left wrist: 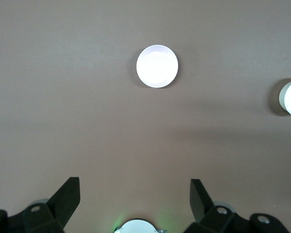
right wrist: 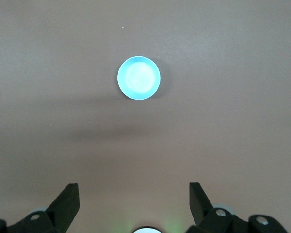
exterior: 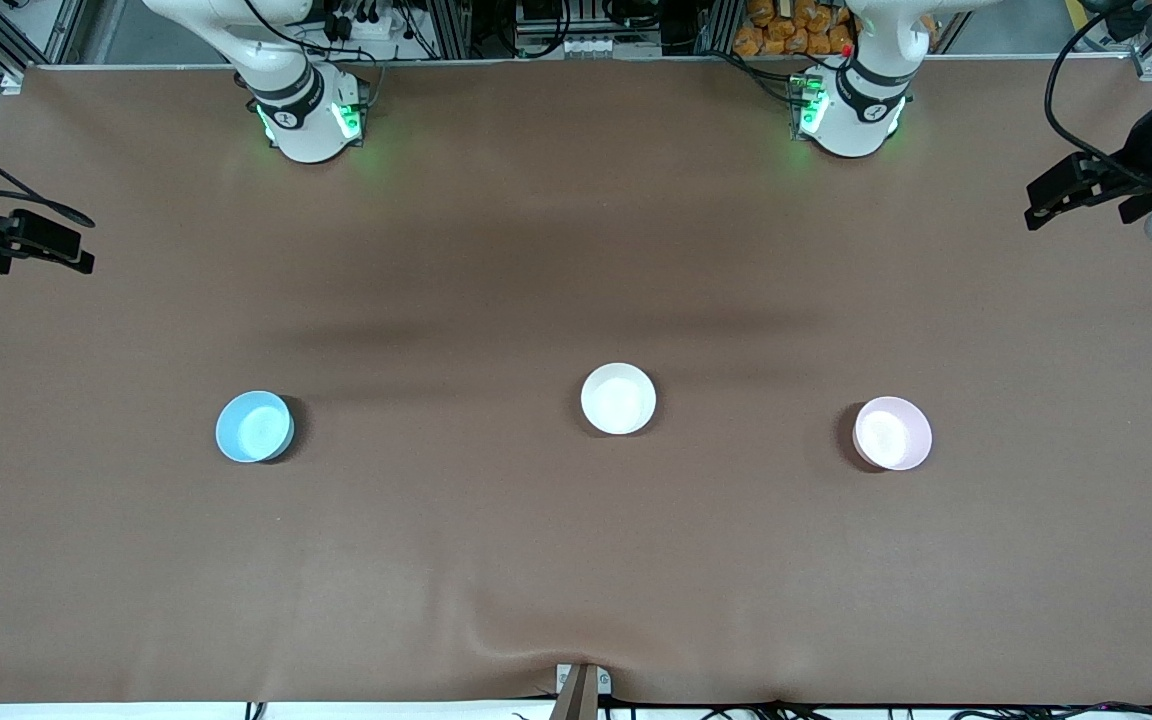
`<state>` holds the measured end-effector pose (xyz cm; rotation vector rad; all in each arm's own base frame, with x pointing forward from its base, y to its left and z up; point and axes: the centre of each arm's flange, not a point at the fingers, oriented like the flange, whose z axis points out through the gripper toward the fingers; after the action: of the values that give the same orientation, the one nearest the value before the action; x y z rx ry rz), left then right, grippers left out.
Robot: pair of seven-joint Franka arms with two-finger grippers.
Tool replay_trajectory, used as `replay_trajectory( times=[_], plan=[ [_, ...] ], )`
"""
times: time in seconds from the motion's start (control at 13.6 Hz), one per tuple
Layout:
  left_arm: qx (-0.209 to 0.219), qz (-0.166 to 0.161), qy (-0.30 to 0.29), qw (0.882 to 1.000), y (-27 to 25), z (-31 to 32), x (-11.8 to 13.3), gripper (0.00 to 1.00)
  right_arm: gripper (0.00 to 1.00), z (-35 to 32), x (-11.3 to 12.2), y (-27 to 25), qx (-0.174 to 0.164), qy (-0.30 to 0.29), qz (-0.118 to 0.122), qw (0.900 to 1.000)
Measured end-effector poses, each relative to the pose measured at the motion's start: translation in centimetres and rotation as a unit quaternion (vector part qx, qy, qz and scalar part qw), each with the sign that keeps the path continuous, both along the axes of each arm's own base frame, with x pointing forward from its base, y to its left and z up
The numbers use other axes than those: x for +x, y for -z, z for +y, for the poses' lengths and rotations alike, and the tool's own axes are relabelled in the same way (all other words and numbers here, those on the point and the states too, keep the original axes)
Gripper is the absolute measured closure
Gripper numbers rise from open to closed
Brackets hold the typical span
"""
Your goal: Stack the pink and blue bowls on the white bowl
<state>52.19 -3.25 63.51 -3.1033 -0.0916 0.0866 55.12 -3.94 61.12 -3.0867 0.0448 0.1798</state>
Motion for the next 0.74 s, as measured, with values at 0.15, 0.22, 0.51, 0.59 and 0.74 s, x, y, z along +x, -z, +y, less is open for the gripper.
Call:
replay_trajectory(
  times=[0.15,0.22,0.51,0.59,0.74],
  plan=[
    [-0.001,-0.009,-0.009,1.0,2.5,1.2,0.9,0.0,0.0,0.0,0.0,0.0,0.0,0.0,0.0,1.0],
    [-0.001,-0.017,-0.009,1.0,4.4,1.7,1.5,0.0,0.0,0.0,0.0,0.0,0.0,0.0,0.0,1.0],
    [-0.005,-0.05,-0.003,0.999,13.9,3.8,3.3,0.0,0.0,0.0,0.0,0.2,0.001,0.0,0.002,1.0],
    [-0.006,-0.052,-0.002,0.999,16.2,4.2,3.4,0.0,0.0,0.0,0.0,0.3,0.001,0.0,0.004,1.0],
    [-0.009,-0.048,-0.001,0.999,20.0,4.5,3.8,0.0,0.0,0.0,0.1,0.7,0.001,0.0,0.007,1.0]
  ],
)
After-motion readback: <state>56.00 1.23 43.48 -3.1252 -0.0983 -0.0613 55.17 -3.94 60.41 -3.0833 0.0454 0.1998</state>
